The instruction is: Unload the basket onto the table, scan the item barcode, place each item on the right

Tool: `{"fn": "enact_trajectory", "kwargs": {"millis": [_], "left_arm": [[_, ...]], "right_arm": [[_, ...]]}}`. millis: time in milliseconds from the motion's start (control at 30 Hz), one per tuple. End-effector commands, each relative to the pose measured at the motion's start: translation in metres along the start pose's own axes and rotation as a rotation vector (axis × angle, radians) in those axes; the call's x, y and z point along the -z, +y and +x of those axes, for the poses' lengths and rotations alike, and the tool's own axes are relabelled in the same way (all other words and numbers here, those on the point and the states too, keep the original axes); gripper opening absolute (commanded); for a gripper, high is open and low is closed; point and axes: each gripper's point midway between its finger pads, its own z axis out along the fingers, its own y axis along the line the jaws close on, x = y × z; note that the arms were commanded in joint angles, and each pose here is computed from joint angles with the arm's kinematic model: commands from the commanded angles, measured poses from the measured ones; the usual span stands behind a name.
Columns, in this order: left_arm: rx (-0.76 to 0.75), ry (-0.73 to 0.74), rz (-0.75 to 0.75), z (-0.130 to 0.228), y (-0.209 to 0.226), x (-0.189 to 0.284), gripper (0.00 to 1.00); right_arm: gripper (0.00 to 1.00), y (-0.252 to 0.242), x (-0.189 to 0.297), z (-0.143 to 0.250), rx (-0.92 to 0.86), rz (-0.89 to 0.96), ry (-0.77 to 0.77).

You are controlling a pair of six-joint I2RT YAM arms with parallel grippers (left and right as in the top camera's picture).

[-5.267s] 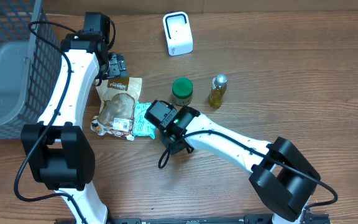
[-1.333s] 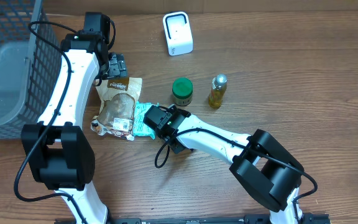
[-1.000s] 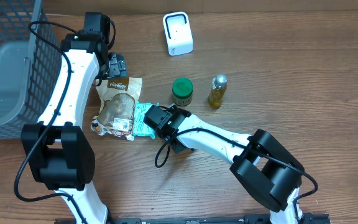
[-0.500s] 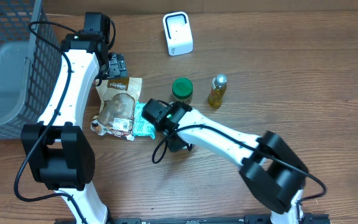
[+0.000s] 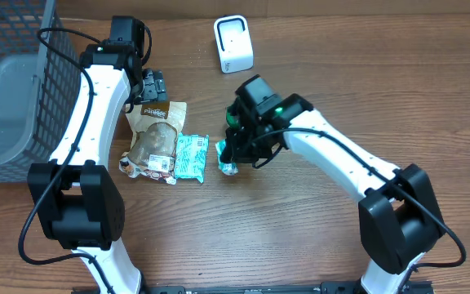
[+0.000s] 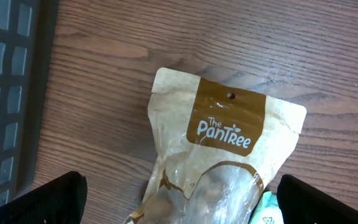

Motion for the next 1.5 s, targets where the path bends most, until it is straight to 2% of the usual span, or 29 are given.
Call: {"fn": "enact_trajectory", "kwargs": {"millis": [0, 100, 467, 1133, 1467], "left_arm": [[0.001, -0.023, -0.013, -0.005, 0.001, 0.005, 1.0], [0.001, -0.023, -0.013, -0.005, 0.001, 0.005, 1.0], [0.001, -0.023, -0.013, -0.005, 0.001, 0.005, 1.0], [0.001, -0.023, -0.013, -0.005, 0.001, 0.005, 1.0], [0.001, -0.023, -0.013, -0.005, 0.001, 0.005, 1.0]], "right_arm": [[0.04, 0.012, -0.002, 0.015, -0.028, -0.122, 0.057], [0.04, 0.011, -0.013, 0.017, -0.008, -0.169, 0.053], [0.04, -0.011, -0.043, 0.022, -0.11, -0.207, 0.013], [0.04, -0.038, -0.046, 0.011, -0.23, -0.149, -0.058], [0.08, -0.043, -0.046, 0.009, -0.235, -0.124, -0.072]]}}
